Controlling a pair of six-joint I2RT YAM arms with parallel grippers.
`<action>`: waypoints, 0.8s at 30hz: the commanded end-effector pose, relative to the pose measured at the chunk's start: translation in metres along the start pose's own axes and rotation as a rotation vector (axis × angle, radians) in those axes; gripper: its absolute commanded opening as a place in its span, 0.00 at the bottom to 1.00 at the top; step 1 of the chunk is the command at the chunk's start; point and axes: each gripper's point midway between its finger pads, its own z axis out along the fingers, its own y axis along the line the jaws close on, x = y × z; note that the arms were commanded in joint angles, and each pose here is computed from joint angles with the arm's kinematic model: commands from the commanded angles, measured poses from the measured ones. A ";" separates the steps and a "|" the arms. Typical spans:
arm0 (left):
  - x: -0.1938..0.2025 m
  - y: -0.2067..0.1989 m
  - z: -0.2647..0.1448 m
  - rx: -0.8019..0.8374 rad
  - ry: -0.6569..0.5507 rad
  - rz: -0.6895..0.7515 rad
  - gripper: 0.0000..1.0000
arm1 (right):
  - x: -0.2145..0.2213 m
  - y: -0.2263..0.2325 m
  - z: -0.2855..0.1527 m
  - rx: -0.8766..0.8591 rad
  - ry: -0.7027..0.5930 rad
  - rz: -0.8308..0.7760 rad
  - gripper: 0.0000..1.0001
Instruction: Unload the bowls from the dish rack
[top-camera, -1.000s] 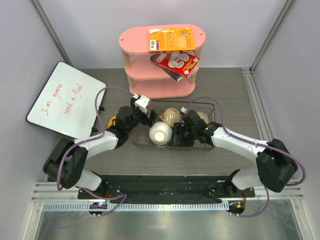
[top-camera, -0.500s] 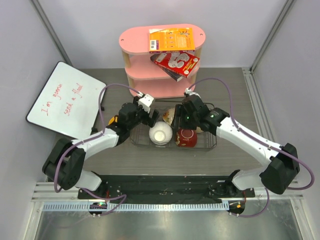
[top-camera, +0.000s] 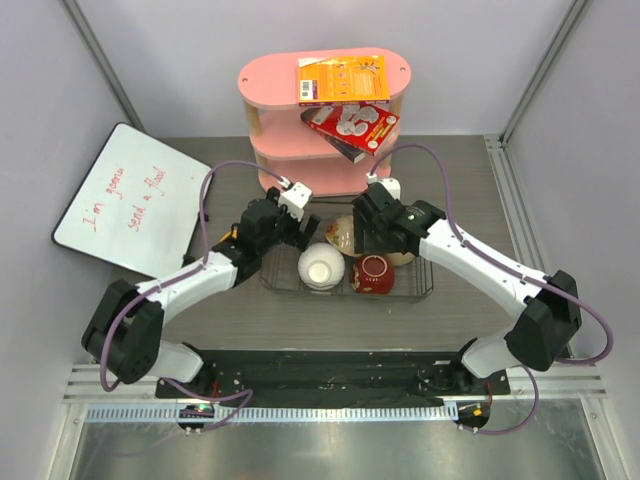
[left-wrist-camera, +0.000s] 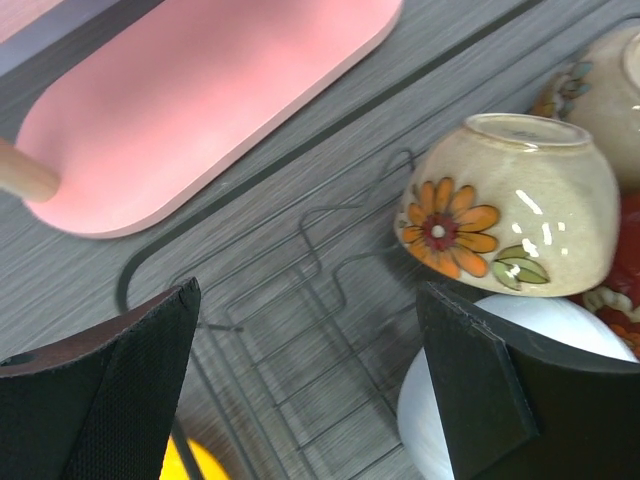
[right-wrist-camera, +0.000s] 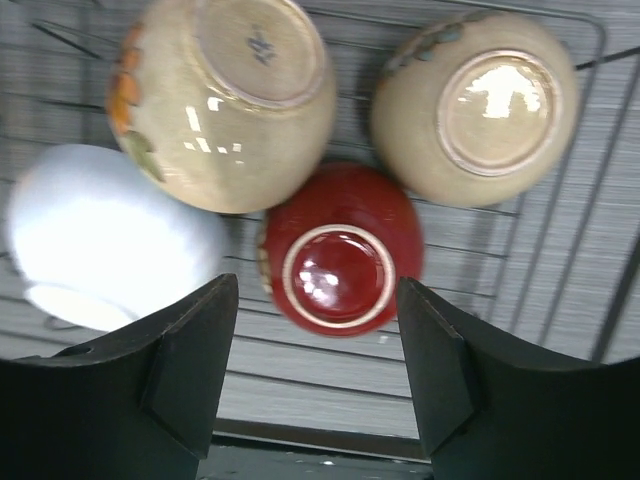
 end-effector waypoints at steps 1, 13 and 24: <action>-0.026 0.017 -0.006 -0.084 -0.033 0.015 0.89 | -0.005 -0.020 -0.005 0.111 -0.039 -0.101 0.71; -0.026 0.037 -0.004 -0.158 0.037 -0.058 0.91 | 0.017 -0.002 0.009 0.235 -0.091 -0.330 0.80; -0.026 0.047 -0.007 -0.213 0.035 -0.063 0.90 | 0.028 -0.008 0.042 0.366 -0.116 -0.401 0.83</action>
